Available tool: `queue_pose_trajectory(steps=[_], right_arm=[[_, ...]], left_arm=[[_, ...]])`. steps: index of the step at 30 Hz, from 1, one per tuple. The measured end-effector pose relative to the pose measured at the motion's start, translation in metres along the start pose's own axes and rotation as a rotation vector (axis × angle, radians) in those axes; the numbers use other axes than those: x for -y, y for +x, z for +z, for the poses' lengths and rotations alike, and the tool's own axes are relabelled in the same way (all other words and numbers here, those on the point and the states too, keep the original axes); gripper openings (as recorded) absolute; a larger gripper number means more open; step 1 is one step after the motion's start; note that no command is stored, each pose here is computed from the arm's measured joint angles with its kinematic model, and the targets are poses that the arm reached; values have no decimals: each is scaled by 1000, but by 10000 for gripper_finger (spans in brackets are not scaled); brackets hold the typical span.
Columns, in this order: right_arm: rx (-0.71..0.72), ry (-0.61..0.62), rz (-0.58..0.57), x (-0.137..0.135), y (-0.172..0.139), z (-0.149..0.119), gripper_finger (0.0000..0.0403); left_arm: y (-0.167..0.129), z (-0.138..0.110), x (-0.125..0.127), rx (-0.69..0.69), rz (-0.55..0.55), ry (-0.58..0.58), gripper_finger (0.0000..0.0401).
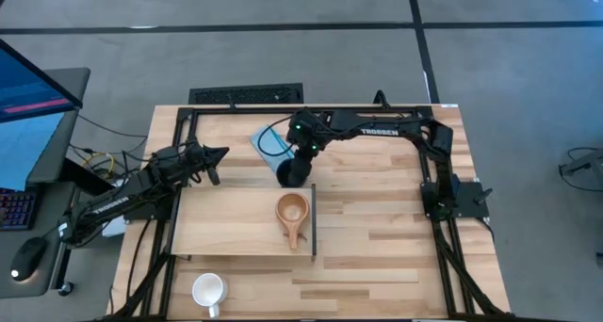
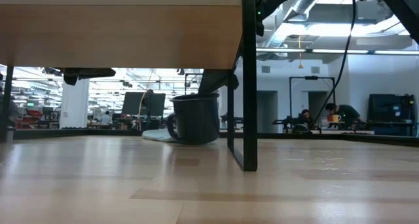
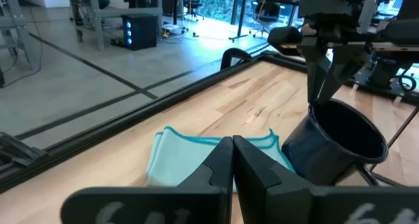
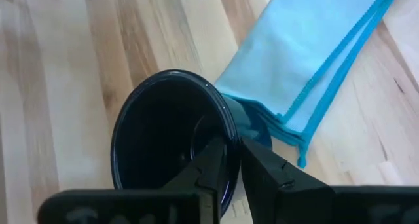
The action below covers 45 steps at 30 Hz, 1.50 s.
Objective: Stack small to large cups/mugs on shelf
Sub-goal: Put the dark blue cup on the shelf
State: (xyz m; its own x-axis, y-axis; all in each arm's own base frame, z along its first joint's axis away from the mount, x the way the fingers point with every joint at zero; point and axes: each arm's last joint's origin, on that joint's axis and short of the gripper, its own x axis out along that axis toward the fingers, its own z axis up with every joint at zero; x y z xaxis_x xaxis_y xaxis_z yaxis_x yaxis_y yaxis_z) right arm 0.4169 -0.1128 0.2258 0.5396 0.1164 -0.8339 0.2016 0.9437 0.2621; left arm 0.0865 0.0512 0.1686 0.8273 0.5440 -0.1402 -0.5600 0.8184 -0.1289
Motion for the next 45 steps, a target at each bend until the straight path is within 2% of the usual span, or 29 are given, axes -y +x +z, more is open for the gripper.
queue_pose_trajectory(steps=[4, 13, 16, 24, 28, 33, 37, 43, 45], right_arm=[[-4, -2, 22, -1, 0, 0, 72], [-15, -1, 26, -2, 0, -1, 79], [-28, 3, 24, -1, 0, -3, 105], [-24, 14, -3, -2, 1, -2, 213], [-24, 8, -3, -2, -2, -1, 244], [36, -18, 1, -8, -19, 17, 249], [90, -84, -8, -14, -43, 35, 249], [59, -166, -172, -17, -75, 45, 249], [54, -179, -182, -16, -87, 46, 249]], left_arm=[[0, 0, 0, 2, 14, 0, 0], [0, 1, -4, 19, 133, -3, 0], [0, 1, -4, 22, 151, -12, 0], [0, 1, -5, 22, 156, 0, 0], [0, 1, -5, 22, 155, 2, 0], [0, 1, -4, 22, 155, -3, 0], [0, 1, -4, 22, 155, -3, 0], [0, 1, -4, 22, 155, -2, 0], [0, 1, -4, 22, 155, -2, 0]])
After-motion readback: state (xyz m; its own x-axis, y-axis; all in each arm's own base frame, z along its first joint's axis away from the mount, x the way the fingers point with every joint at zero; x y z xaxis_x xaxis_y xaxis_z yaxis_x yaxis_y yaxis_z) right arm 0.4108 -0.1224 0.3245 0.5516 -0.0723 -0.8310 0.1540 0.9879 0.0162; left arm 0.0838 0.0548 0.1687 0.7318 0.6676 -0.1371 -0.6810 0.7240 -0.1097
